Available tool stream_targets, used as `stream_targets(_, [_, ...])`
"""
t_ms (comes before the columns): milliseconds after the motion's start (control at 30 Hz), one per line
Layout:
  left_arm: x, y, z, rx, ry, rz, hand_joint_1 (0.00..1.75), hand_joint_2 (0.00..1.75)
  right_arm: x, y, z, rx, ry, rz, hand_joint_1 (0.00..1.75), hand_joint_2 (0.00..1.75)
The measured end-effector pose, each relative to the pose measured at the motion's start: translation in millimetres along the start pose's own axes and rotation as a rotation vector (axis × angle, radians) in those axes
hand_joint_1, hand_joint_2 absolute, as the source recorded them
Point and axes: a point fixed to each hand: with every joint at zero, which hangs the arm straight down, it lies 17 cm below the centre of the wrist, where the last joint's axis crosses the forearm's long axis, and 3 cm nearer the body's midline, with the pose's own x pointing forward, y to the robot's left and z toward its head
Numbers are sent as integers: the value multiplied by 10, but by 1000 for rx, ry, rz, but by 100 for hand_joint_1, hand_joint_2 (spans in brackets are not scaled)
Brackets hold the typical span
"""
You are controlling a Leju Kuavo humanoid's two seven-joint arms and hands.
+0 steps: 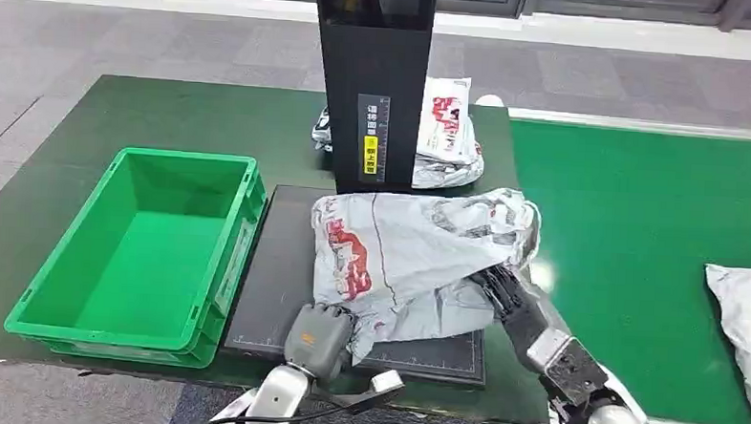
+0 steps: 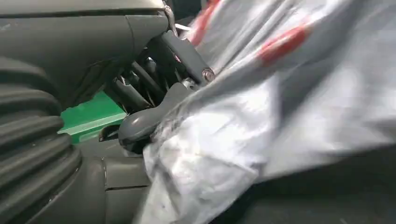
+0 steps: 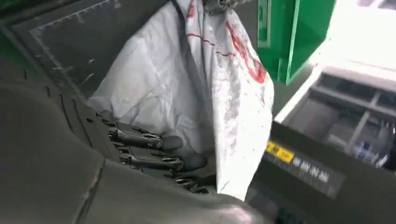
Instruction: Moved the parcel from conveyor to table for the left to box.
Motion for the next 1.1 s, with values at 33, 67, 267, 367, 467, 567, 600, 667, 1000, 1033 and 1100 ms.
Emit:
stream_targets(33, [-17,3,4,0,4,0,175,175,5,-30,56,-17,1,5,0,0])
stream_targets(67, [-31,5,10,-1,8,1,175,175,11,-76,121,-37,2,15,0,0])
stream_targets(267, [-110,14,41,-8,24,3,175,175,22,-240,485,-99,13,51,0,0])
stream_targets(367, [-111,19,54,-11,23,6,175,175,-87,-294,635,-112,68,70,0,0])
stream_targets(467, [-106,39,53,-8,21,8,175,175,-169,-324,741,-127,104,70,0,0])
stream_targets(567, [-98,53,48,-8,19,8,175,175,-199,-323,789,-132,117,59,0,0])
stream_targets(600, [-97,58,48,-7,19,9,175,175,-203,-331,797,-137,119,57,0,0])
stream_targets(667, [-94,55,52,-8,18,9,113,175,-207,-336,802,-138,121,54,0,0])
stream_targets(1000, [-2,753,-16,256,-31,198,0,175,-598,-485,493,-177,217,-84,0,0])
stream_targets(1033, [-23,831,-11,289,-27,222,0,175,-656,-520,422,-188,230,-104,0,0])
stream_targets(1100, [-68,985,-3,350,-12,275,0,175,-782,-582,256,-206,261,-140,0,0])
